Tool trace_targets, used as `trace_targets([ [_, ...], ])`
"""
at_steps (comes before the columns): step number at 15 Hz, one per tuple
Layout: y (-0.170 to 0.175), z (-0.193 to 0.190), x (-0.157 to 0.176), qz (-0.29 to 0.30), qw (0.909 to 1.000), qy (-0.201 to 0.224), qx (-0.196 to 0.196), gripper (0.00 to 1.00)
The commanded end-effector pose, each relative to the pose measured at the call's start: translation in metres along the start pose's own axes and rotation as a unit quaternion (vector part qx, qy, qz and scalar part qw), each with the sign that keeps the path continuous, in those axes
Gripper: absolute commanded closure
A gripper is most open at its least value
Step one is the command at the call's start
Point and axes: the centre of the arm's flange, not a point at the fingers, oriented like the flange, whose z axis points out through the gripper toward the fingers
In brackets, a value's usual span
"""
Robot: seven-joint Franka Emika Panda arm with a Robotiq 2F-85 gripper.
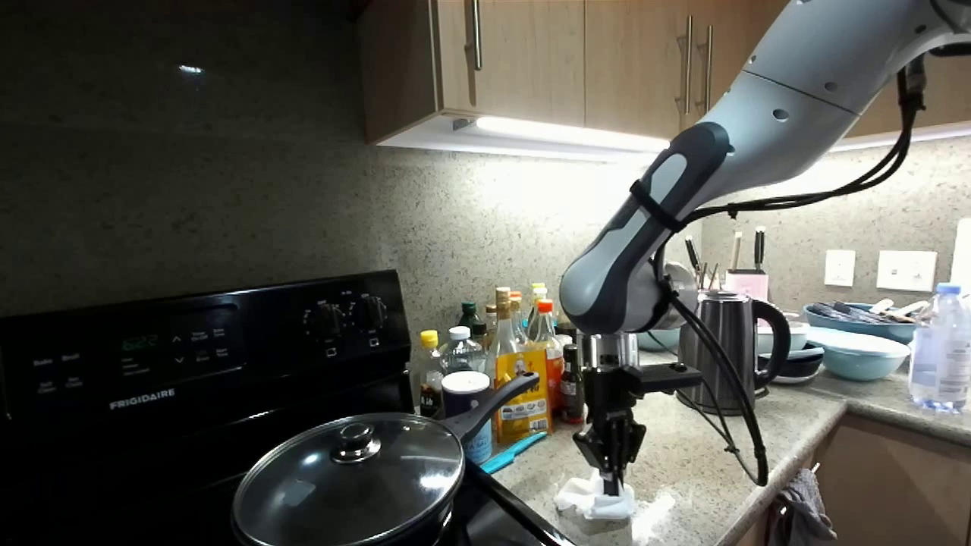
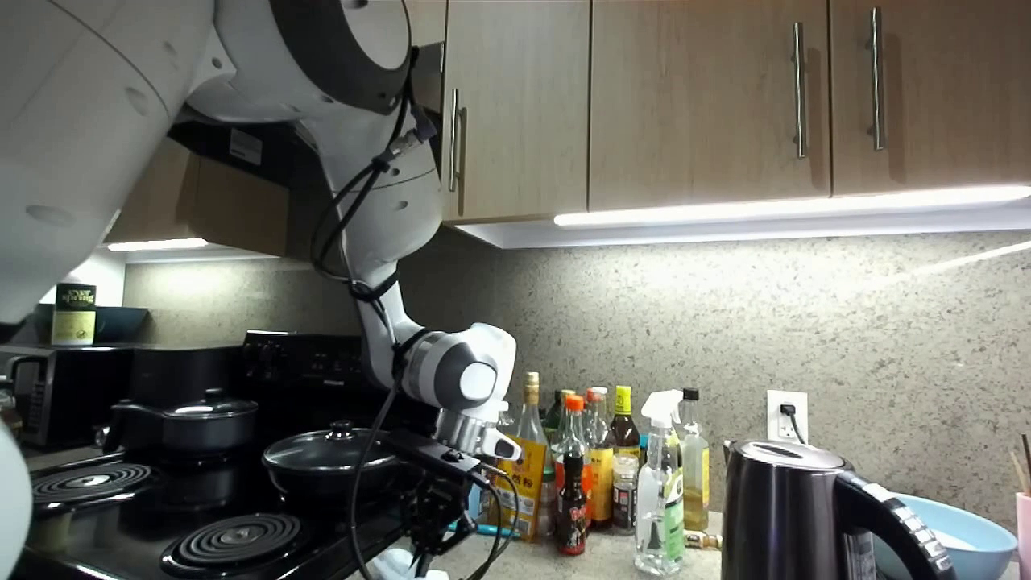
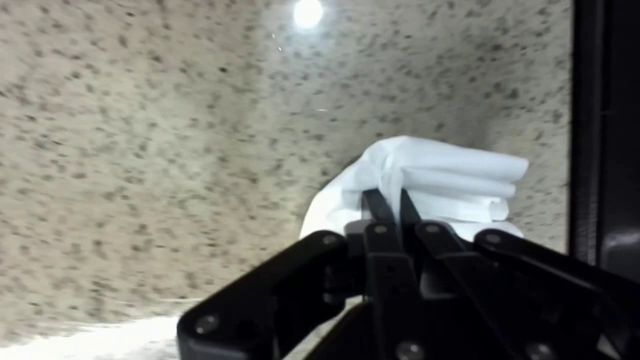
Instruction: Use the white napkin to wipe the counter.
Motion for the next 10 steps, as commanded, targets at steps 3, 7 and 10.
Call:
trace_targets([
  [3,-0.058,0.0,0.01,-0.14,0.9883,-0.059,0.006,0.94],
  [7,-0.042,0.011,0.01,-0.2,0.9706,-0.134,-0.003,0.94],
  [10,-0.032,0.026,0.009,-0.228,0.9564,-0.182,-0.008,0.94],
])
